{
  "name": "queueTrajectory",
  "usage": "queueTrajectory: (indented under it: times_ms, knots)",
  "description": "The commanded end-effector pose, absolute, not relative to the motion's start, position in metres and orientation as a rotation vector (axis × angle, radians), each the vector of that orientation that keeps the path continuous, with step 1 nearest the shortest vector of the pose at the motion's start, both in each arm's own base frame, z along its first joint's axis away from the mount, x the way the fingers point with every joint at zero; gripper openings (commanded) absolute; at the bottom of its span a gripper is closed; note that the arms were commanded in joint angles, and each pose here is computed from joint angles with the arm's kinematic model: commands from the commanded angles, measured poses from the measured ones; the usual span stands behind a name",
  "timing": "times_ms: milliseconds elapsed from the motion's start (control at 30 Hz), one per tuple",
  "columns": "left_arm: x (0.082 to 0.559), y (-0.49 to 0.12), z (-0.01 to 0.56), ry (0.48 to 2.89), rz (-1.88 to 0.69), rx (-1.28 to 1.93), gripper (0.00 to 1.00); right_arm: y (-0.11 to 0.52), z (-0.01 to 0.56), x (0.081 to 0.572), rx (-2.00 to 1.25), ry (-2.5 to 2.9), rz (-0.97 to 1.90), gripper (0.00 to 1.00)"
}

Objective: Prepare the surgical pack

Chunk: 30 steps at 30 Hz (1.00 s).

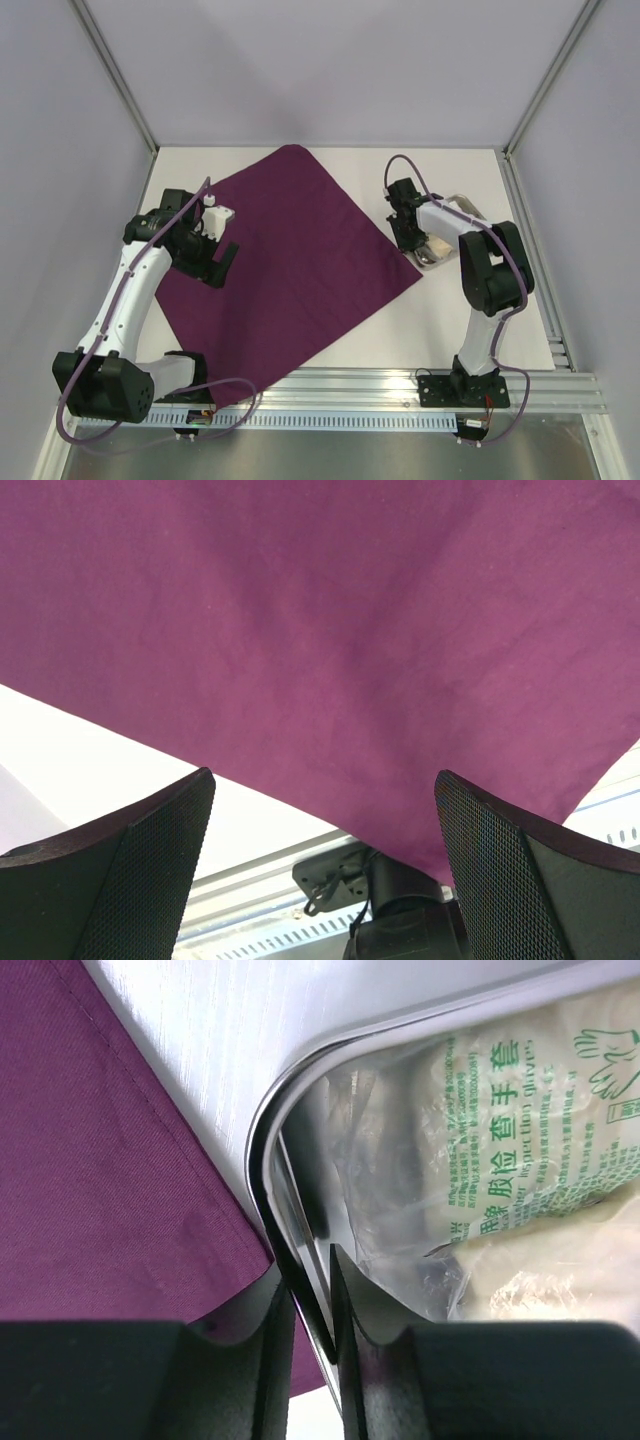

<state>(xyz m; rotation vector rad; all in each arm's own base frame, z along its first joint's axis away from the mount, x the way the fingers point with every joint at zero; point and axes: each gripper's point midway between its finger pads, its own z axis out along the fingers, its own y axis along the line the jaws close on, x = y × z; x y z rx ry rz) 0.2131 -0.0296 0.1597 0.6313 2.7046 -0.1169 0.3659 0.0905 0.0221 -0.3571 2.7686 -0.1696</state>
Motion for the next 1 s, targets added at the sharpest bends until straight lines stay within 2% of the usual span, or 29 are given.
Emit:
queueTrajectory:
  times_ms: [0, 67, 300, 967]
  knots:
    - [0.214, -0.033, 0.165, 2.661, -0.136, 0.647, 1.00, 0.093, 0.029, 0.379, -0.403, 2.714, -0.209, 0.20]
    - [0.214, -0.033, 0.166, 2.656, -0.135, 0.650, 1.00, 0.093, 0.027, 0.378, -0.406, 2.724, -0.214, 0.13]
    - [0.213, -0.033, 0.167, 2.655, -0.135, 0.646, 1.00, 0.091, 0.032, 0.380, -0.427, 2.720, -0.243, 0.01]
    - [0.220, -0.029, 0.152, 2.675, -0.106, 0.703, 1.00, 0.093, 0.078, 0.404, -0.512, 2.629, -0.412, 0.00]
